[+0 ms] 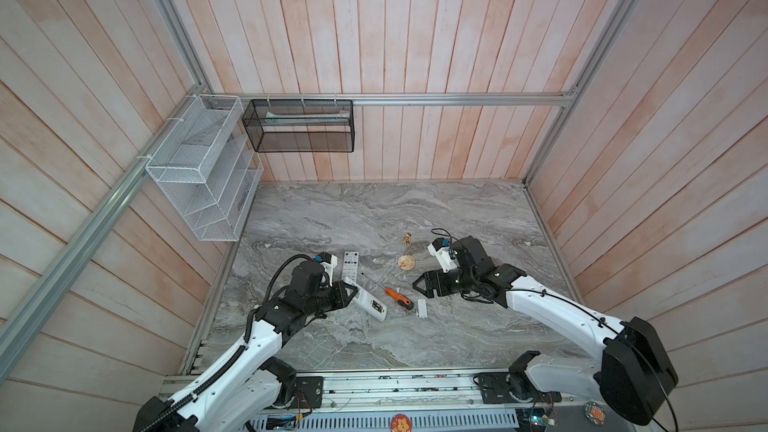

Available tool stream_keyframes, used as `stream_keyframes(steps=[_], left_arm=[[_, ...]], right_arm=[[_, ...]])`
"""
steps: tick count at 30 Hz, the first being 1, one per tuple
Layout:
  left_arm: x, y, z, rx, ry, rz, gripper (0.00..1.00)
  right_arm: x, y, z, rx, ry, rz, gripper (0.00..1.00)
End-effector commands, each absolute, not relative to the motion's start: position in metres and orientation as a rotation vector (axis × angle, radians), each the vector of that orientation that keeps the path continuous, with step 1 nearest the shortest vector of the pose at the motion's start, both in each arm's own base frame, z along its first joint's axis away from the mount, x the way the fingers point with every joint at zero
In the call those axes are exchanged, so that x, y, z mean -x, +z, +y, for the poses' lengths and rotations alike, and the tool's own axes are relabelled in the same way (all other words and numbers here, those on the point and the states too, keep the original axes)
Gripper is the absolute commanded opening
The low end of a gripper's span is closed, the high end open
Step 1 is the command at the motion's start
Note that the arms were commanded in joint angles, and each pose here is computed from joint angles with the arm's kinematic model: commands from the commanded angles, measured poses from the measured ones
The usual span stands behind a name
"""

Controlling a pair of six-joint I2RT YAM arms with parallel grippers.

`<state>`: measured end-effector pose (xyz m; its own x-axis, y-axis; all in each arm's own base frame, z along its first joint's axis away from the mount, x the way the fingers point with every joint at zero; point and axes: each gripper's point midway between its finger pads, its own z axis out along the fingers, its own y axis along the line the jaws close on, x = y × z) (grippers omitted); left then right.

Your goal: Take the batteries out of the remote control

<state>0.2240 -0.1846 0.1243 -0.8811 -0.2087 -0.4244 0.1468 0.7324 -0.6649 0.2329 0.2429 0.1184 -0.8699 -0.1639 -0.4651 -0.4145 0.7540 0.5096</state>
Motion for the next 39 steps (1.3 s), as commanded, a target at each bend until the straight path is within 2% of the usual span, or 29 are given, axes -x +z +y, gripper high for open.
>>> stream_keyframes(steps=[1, 8, 14, 18, 22, 31, 39], left_arm=[[-0.213, 0.111, -0.196, -0.009, -1.081, 2.533, 0.0], [-0.204, 0.076, -0.204, -0.026, -1.114, 2.69, 0.04], [-0.201, 0.041, -0.194, 0.025, -1.004, 2.828, 0.14], [-0.201, 0.027, -0.184, 0.067, -0.935, 2.871, 0.25], [-0.201, 0.015, -0.173, 0.116, -0.848, 2.917, 0.43], [-0.206, 0.014, -0.166, 0.153, -0.813, 2.911, 0.79], [-0.217, 0.051, -0.169, 0.14, -0.844, 2.818, 0.96]], right_arm=[[-0.228, 0.114, 0.248, 0.465, 0.902, 2.579, 0.89], [-0.225, 0.103, 0.254, 0.516, 0.863, 2.607, 0.89], [-0.223, 0.089, 0.269, 0.684, 0.752, 2.635, 0.89], [-0.226, 0.074, 0.276, 0.77, 0.654, 2.658, 0.87], [-0.231, 0.062, 0.28, 0.802, 0.586, 2.675, 0.83], [-0.228, 0.047, 0.287, 0.872, 0.559, 2.693, 0.77], [-0.222, 0.028, 0.301, 1.011, 0.467, 2.689, 0.76]])
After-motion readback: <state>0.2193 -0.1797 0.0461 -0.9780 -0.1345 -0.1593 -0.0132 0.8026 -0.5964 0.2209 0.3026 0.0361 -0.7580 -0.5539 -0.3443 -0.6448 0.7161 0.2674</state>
